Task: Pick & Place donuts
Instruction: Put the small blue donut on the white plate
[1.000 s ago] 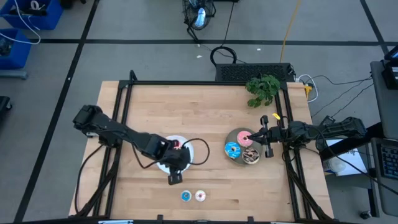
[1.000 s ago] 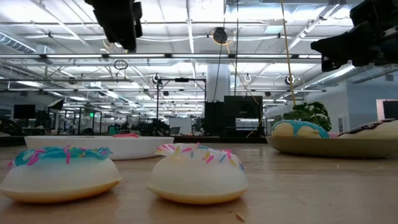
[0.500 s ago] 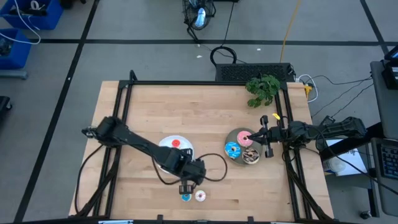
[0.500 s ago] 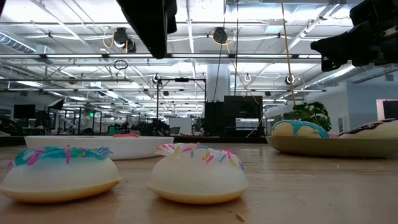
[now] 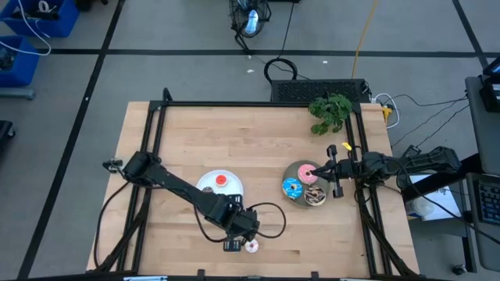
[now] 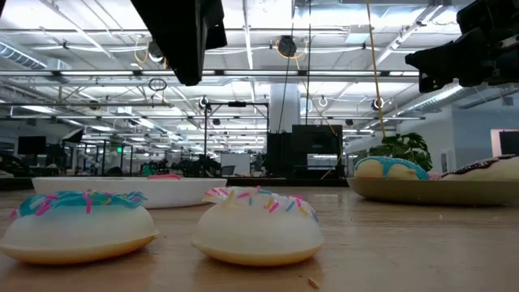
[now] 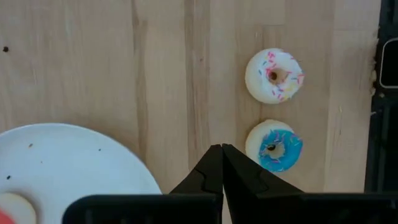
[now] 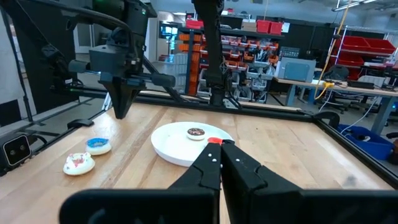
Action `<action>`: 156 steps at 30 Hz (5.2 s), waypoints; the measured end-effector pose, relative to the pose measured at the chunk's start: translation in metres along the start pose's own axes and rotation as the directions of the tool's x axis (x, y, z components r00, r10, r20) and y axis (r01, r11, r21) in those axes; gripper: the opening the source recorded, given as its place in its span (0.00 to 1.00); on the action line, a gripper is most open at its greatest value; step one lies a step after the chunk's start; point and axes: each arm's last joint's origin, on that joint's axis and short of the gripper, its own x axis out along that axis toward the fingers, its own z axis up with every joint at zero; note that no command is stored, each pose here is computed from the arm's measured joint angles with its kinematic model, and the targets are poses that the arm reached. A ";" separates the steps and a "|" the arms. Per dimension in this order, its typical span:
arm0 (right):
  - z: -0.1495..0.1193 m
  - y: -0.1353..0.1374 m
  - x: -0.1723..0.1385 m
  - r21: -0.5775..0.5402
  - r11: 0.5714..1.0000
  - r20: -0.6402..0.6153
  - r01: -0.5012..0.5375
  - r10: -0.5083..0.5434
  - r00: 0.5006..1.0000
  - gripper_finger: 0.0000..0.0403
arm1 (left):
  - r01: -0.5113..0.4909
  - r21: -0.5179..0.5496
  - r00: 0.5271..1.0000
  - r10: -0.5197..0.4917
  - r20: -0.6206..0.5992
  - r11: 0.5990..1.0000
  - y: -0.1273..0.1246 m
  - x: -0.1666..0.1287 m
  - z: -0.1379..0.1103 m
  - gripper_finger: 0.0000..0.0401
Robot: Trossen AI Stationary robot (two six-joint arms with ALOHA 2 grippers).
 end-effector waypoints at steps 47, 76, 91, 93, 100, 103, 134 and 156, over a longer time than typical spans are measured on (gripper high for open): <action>0.000 0.000 0.000 0.000 1.000 0.000 0.002 -0.002 1.000 0.00 | 0.088 0.174 0.994 -0.096 0.041 0.981 -0.024 -0.001 -0.003 0.18; 0.000 0.000 0.000 0.018 1.000 -0.002 0.000 0.000 1.000 0.00 | 0.010 0.234 0.995 -0.034 0.097 0.972 -0.044 0.020 -0.016 0.47; 0.000 0.000 0.000 0.016 1.000 -0.003 0.002 -0.002 1.000 0.00 | 0.059 0.240 0.993 -0.081 0.080 0.969 -0.048 0.037 -0.026 0.79; 0.000 0.000 0.000 0.015 1.000 -0.003 0.002 -0.002 1.000 0.00 | 0.056 0.255 0.994 -0.080 0.081 0.965 -0.049 0.036 -0.027 0.79; 0.000 0.000 0.000 0.018 1.000 -0.003 0.002 -0.002 1.000 0.00 | 0.063 0.268 0.993 -0.086 0.075 0.961 -0.053 0.038 -0.029 0.83; 0.000 0.000 0.000 0.018 1.000 -0.003 0.003 -0.002 1.000 0.00 | 0.062 0.257 0.993 -0.086 0.080 0.964 -0.053 0.038 -0.029 0.84; -0.001 0.000 0.001 0.018 1.000 -0.007 0.003 -0.003 1.000 0.00 | 0.055 0.278 0.998 -0.057 -0.002 0.959 -0.052 0.082 -0.031 0.84; -0.001 0.000 0.001 0.018 1.000 -0.007 0.003 -0.003 1.000 0.00 | 0.060 0.268 0.998 -0.057 -0.019 0.962 -0.048 0.083 -0.031 0.68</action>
